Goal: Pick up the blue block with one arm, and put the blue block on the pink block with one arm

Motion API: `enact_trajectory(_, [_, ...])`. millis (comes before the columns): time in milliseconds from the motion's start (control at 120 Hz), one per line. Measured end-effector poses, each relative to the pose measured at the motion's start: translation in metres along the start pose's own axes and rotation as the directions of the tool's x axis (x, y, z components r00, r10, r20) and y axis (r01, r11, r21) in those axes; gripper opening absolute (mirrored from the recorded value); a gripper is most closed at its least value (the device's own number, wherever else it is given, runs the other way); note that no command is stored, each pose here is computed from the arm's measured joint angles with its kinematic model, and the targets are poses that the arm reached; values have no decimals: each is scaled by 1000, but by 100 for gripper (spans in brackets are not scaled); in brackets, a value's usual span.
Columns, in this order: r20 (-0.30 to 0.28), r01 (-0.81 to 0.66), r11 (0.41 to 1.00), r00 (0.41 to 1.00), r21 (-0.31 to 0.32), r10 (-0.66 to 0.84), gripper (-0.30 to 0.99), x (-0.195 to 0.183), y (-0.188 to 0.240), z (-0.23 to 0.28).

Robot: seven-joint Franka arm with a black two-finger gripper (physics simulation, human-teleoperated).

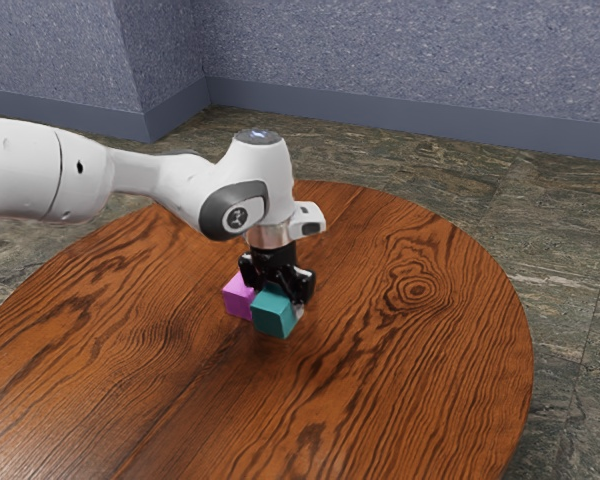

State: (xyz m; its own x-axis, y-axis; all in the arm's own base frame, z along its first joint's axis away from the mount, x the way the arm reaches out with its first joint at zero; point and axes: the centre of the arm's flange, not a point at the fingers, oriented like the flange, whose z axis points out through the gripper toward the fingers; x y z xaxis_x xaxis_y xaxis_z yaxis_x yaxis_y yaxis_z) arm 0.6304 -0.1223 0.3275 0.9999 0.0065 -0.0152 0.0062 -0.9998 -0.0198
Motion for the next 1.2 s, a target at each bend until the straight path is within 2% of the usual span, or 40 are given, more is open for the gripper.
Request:
enact_trajectory(175, [-1,90,996,996,12,-90,39,17,-79,-32])
enact_trajectory(308, [0,114,993,993,23,-114,39,20,-121,-29])
enact_trajectory(433, [-35,74,997,997,0,-74,40,44,-126,-32])
enact_trajectory(608, [-22,41,999,999,2,-41,40,50,-129,-18])
enact_trajectory(975, [-35,-8,1000,999,0,8,41,59,-121,-22])
enact_trajectory(1100, [-27,-27,1000,999,-1,27,51,59,-118,-25])
enact_trajectory(1200, [-47,-26,1000,999,10,26,58,59,-120,-43])
